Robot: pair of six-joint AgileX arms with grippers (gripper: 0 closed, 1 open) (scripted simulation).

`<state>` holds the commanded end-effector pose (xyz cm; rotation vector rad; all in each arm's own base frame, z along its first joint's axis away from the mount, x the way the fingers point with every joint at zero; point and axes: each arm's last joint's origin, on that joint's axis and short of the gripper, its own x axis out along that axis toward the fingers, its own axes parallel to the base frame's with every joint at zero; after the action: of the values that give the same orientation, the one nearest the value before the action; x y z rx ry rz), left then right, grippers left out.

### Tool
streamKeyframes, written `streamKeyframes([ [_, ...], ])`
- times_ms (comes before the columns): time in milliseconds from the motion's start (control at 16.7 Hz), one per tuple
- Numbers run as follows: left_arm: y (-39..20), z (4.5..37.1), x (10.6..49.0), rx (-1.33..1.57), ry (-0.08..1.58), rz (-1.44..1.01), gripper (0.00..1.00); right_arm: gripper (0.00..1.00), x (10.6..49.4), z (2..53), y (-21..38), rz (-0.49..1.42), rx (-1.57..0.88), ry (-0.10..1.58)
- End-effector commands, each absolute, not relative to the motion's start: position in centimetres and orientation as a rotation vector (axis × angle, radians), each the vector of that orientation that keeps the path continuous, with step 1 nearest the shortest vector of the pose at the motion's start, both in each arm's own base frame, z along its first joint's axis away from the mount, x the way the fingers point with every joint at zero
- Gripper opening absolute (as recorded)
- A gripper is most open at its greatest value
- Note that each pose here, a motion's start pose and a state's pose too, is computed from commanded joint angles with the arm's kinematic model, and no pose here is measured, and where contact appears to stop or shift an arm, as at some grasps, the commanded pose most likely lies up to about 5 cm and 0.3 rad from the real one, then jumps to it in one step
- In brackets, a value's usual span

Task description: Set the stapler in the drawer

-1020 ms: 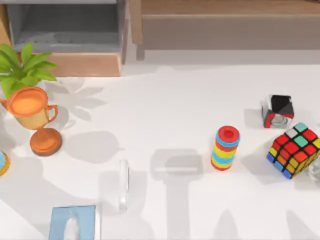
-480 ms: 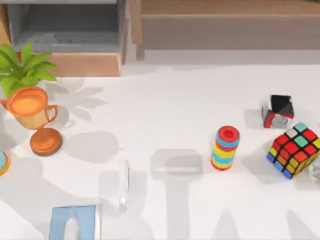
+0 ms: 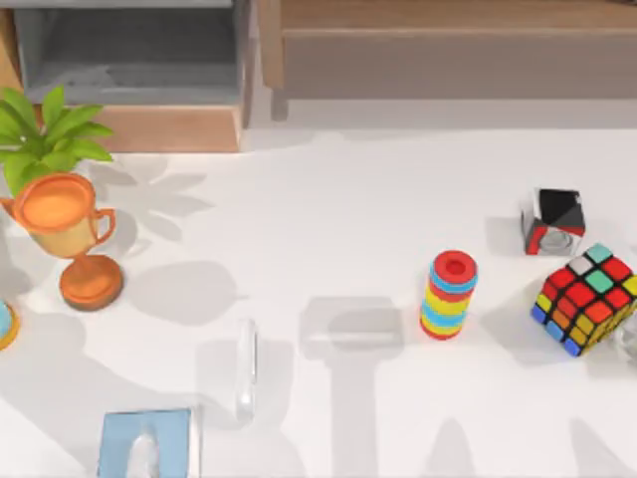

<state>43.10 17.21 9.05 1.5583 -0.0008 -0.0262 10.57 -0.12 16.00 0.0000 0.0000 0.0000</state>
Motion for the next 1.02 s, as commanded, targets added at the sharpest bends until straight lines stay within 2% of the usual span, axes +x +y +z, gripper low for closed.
streamKeyframes([
  [660, 17.3, 8.9, 37.0, 1.556, 0.003, -0.029, 0.0, 1.0, 10.6, 16.0, -0.1, 0.0, 0.0, 0.0],
  [1020, 17.3, 9.0, 36.5, 1.559, -0.004, -0.029, 0.0, 1.0, 10.6, 16.0, -0.1, 0.0, 0.0, 0.0],
])
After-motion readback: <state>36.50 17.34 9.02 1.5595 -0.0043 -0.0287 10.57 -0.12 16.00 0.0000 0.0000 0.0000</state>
